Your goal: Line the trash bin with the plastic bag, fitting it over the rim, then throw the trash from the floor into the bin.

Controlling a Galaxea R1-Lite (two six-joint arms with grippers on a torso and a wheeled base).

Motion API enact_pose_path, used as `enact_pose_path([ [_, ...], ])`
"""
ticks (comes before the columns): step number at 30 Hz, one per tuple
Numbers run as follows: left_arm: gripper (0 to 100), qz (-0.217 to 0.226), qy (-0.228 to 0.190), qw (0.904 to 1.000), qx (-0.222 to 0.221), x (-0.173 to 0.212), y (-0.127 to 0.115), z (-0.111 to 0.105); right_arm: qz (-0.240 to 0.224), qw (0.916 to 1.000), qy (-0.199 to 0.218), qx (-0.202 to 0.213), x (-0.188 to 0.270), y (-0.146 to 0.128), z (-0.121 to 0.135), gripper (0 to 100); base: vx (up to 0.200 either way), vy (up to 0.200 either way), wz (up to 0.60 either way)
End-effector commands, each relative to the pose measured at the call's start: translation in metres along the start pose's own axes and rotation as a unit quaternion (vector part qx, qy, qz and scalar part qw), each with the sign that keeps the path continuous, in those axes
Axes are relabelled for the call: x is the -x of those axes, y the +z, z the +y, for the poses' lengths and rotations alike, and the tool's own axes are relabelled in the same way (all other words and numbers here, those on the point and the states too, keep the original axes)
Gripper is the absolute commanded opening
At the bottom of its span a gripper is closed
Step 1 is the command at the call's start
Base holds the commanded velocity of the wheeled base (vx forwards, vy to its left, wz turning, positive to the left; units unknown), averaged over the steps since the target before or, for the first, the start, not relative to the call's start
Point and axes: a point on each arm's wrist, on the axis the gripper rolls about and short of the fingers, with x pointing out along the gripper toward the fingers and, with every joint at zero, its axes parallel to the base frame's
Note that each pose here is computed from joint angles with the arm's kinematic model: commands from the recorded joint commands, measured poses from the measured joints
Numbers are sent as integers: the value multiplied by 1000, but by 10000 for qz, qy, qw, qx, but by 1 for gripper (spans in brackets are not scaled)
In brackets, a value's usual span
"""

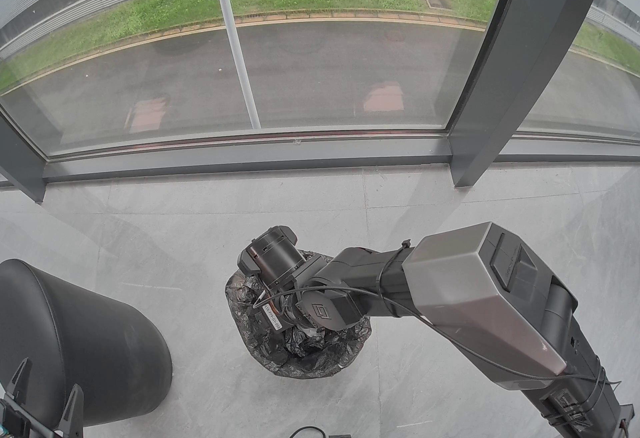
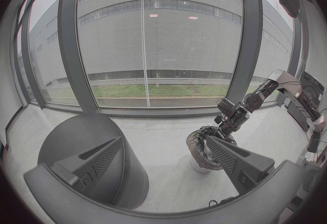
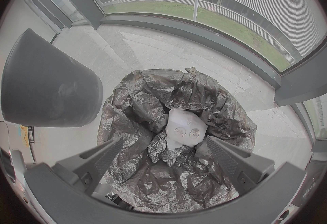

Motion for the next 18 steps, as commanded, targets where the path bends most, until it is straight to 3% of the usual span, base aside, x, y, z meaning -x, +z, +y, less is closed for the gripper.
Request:
enact_pose_path([
  [1, 100, 6, 2, 10000, 2, 0, -5, 0, -83, 10000, 16, -35, 9, 5, -2, 100, 0, 0, 0],
  [18, 100, 6, -5, 10000, 2, 0, -5, 0, -205, 9998, 59, -44, 11, 2, 2, 100, 0, 0, 0],
])
